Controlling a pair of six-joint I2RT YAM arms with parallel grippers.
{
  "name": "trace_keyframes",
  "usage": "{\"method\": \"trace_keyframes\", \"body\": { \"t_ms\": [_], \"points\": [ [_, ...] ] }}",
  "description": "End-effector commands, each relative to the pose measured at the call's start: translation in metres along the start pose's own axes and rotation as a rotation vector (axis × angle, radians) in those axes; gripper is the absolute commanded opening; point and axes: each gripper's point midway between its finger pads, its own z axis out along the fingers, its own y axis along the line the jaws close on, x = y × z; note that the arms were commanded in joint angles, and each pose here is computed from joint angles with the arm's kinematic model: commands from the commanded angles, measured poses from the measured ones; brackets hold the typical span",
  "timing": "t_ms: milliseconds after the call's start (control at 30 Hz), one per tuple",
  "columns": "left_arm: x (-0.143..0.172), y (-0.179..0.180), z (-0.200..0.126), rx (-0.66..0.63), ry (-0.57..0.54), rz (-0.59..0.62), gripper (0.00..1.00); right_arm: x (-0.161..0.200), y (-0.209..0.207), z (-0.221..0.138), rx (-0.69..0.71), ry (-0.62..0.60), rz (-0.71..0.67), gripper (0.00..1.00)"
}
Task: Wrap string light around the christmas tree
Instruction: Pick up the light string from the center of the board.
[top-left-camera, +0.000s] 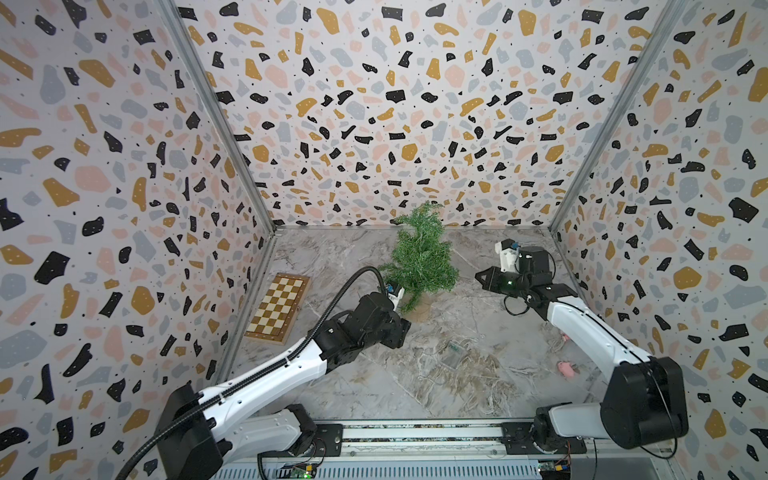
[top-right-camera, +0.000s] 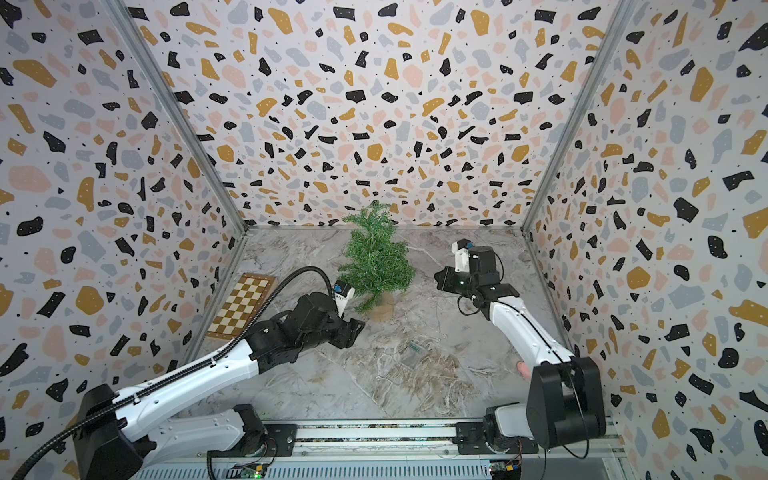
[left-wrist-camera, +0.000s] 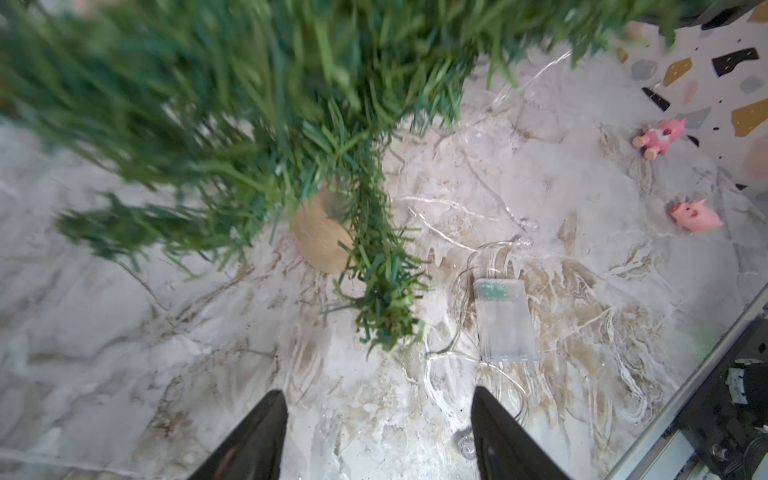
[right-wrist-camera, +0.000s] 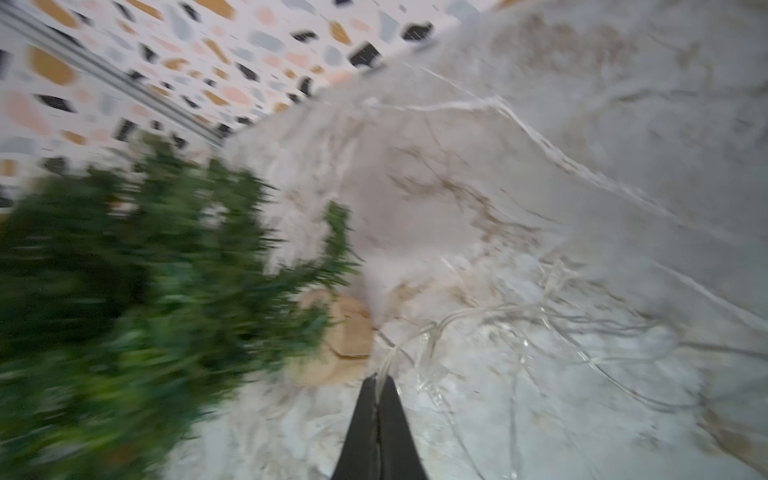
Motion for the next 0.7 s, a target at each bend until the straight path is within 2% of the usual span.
{"method": "trace_keyframes", "body": {
  "t_ms": [0,167,300,400,667],
  "points": [
    [-0.025,0.006,-0.025,-0.037,-0.063,0.044,0.73,-0.053,0.076,-0.054,-0.197,-0.129,-0.055,0.0],
    [-0.048,-0.004,-0.047,0.013,-0.129,0.087,0.83,-0.096,0.138,-0.107,-0.303,-0.21,-0.127,0.0],
    [-0.068,-0.029,-0.06,0.144,-0.192,0.115,0.92,-0.118,0.18,-0.136,-0.419,-0.231,-0.167,0.0],
    [-0.08,-0.046,-0.067,0.233,-0.23,0.134,0.97,-0.131,0.2,-0.153,-0.452,-0.258,-0.203,0.0],
    [-0.101,-0.079,-0.044,0.308,-0.235,0.202,0.99,-0.135,0.229,-0.166,-0.529,-0.246,-0.241,0.0]
  ]
}}
